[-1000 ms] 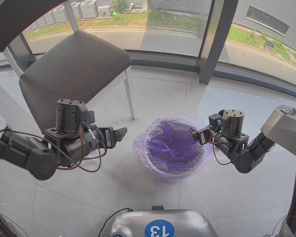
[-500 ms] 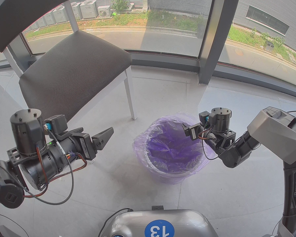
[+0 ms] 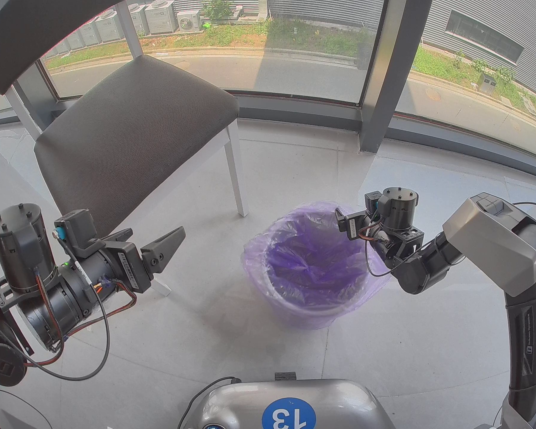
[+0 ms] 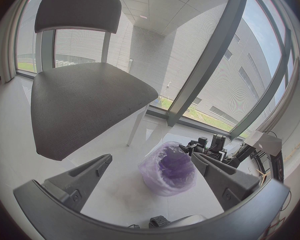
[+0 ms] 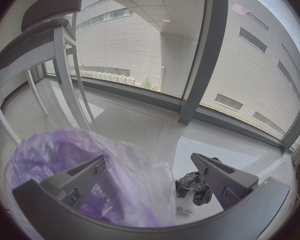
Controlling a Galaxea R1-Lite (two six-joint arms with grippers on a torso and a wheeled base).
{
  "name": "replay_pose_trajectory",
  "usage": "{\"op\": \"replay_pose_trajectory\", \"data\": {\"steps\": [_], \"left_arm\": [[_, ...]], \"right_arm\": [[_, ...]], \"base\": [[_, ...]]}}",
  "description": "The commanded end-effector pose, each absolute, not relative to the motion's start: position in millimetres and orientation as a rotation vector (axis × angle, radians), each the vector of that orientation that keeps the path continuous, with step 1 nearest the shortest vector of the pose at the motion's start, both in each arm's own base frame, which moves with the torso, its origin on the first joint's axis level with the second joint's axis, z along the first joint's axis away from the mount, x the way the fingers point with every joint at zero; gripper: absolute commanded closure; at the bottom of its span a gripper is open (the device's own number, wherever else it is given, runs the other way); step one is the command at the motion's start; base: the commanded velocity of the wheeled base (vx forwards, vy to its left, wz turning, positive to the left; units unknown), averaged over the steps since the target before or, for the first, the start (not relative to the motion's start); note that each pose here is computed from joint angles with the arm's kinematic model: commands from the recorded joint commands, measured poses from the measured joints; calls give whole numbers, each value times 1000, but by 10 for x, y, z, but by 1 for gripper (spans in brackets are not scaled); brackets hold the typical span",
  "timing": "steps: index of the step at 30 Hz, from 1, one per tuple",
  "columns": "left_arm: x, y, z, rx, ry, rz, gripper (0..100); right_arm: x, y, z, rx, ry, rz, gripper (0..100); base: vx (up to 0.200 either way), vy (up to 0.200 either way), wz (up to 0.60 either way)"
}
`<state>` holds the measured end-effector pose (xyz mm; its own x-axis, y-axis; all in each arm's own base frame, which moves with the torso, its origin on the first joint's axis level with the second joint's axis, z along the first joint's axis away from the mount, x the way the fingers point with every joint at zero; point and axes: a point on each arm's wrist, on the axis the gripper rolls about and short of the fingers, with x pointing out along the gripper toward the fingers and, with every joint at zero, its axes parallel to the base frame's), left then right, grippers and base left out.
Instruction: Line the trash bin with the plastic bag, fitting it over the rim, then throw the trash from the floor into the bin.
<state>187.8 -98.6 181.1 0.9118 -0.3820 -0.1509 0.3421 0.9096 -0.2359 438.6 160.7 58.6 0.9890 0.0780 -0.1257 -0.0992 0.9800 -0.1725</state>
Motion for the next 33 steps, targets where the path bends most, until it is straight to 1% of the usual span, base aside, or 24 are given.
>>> {"op": "replay_pose_trajectory", "data": {"steps": [1,7,14,16,18,21,23,24,33], "left_arm": [[1872,-987,1811,-206,196,-377,0],[1869,-982,1817,-209,193,-376,0],[1866,-984,1813,-208,195,-377,0],[1875,-996,1797,-206,202,-379,0],[1879,-1002,1783,-204,208,-380,0],[1888,-1009,1770,-202,216,-389,0],[1888,-1009,1770,-205,217,-389,0],[1893,-1013,1756,-204,223,-390,0],[1904,-1032,1707,-197,245,-399,0]], "right_arm": [[4366,1601,584,-179,130,90,0],[4352,1581,573,-185,149,88,0],[4502,1544,567,-171,136,70,0],[4607,1495,648,-143,135,51,0],[4662,1491,699,-91,174,48,0],[4709,1461,718,-55,231,41,0],[4714,1462,724,-52,235,41,0],[4768,1449,732,-13,269,32,0],[4852,1394,637,76,422,19,0]], "base": [[0,0,0],[0,0,0],[0,0,0],[0,0,0],[0,0,0],[0,0,0],[0,0,0],[0,0,0],[0,0,0]]}}
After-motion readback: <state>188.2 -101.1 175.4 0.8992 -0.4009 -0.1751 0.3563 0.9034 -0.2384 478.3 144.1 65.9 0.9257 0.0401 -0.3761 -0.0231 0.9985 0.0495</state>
